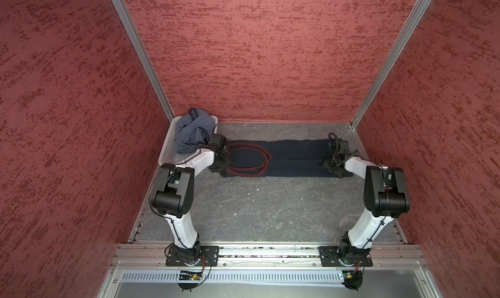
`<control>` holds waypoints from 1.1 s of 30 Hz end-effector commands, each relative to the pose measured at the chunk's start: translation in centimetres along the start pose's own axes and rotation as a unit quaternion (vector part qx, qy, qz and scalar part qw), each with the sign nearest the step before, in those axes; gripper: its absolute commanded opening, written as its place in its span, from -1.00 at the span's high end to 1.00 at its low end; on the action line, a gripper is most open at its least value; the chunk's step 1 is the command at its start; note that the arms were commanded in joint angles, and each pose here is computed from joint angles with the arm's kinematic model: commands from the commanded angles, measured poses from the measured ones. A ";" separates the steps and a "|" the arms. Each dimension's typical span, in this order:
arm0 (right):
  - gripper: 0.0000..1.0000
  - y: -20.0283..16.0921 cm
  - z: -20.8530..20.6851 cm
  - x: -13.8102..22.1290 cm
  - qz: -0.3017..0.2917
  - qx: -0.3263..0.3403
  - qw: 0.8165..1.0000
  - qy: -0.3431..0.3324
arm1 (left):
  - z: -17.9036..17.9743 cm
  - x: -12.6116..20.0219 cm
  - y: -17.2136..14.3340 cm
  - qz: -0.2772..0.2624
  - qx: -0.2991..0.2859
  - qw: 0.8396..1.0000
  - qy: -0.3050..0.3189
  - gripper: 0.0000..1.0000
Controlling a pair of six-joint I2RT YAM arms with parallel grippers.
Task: Fold and stack tank tops
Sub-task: Smooth out the tank top at the center of the table.
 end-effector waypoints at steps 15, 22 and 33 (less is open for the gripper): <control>-0.08 -0.3 -0.8 0.5 0.001 0.003 1.000 -0.020 | -2.2 5.6 -6.2 -0.079 -0.154 0.982 0.076 -0.23; -0.08 -0.2 -0.7 0.8 -0.004 0.002 1.000 -0.016 | 1.4 4.6 -11.0 -0.041 -0.165 0.980 0.108 -0.07; -0.08 -0.2 -0.6 0.9 -0.004 0.001 1.000 -0.011 | 2.5 -0.1 -10.6 -0.016 -0.127 0.988 0.083 0.32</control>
Point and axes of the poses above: each gripper's point midway between its finger pads, its own x axis back along the fingers, its own z axis along the line the jaws close on, y = z × x, the point moved 7 cm from there along x, back along the fingers, and after that the axes turned 10 degrees about x, right-handed, at the moved point
